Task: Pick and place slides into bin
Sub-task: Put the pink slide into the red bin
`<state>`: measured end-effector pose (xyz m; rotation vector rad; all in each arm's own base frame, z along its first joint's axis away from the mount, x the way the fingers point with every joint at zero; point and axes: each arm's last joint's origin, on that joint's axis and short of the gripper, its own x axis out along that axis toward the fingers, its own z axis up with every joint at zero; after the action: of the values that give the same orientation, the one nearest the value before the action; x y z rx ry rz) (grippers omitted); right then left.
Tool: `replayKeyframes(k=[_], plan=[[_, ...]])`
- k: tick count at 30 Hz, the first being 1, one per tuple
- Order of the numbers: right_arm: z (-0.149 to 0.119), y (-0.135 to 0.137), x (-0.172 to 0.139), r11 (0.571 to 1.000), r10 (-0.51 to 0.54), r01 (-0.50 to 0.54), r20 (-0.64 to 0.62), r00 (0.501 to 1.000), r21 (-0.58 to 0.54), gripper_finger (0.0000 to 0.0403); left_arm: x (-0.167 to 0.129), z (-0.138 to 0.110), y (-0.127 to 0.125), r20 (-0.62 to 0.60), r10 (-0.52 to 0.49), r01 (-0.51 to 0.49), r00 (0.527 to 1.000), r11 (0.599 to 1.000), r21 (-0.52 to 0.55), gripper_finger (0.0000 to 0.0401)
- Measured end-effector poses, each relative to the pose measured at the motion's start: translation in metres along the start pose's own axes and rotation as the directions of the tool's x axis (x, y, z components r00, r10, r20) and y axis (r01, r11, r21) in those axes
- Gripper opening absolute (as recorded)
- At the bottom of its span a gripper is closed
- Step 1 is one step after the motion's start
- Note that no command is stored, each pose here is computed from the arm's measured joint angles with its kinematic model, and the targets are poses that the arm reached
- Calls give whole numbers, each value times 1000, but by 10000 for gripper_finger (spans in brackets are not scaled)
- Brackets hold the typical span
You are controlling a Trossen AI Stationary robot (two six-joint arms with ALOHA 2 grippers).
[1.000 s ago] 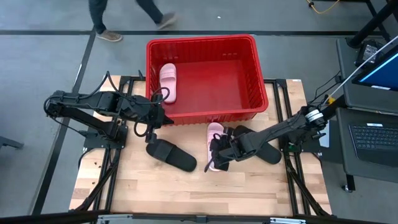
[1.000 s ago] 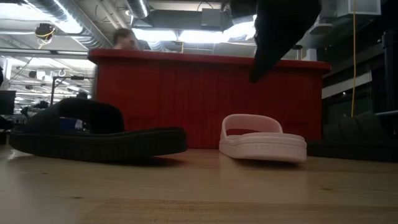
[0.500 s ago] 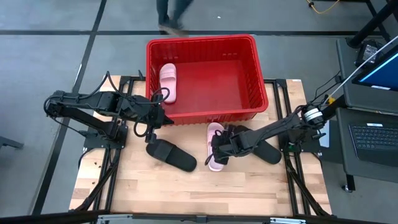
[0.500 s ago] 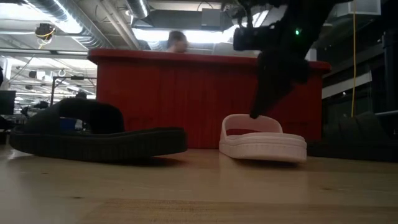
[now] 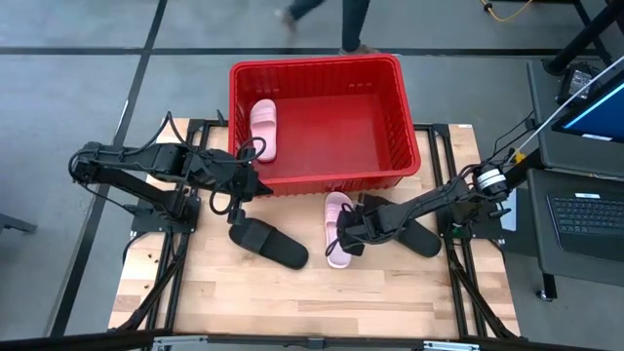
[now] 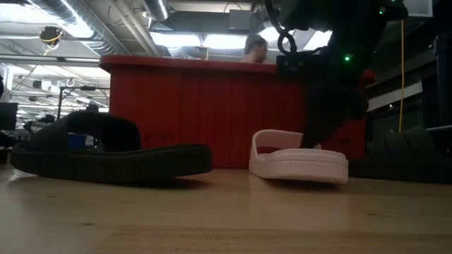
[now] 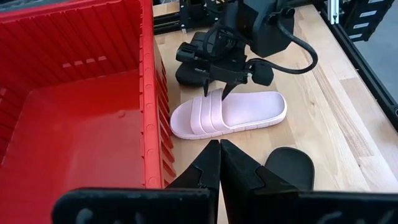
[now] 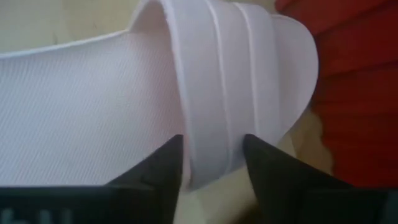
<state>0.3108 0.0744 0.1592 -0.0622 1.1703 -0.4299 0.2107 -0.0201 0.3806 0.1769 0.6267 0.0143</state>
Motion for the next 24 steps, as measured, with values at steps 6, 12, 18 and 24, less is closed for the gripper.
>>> replayKeyframes(k=[6,12,18,24], plan=[[1,1,0,999,27,-28,9,1000,29,29,0,0,0,0,0,0,1000,1000,-22,6],[2,0,-4,997,60,-60,5,998,38,13,0,0,0,0,0,0,1000,999,-51,6],[4,-6,-20,990,94,-97,33,995,102,13,0,0,0,0,0,0,1000,999,-52,6],[1,-13,-48,975,155,-164,67,986,149,13,0,0,0,1,0,0,1000,999,-53,6]])
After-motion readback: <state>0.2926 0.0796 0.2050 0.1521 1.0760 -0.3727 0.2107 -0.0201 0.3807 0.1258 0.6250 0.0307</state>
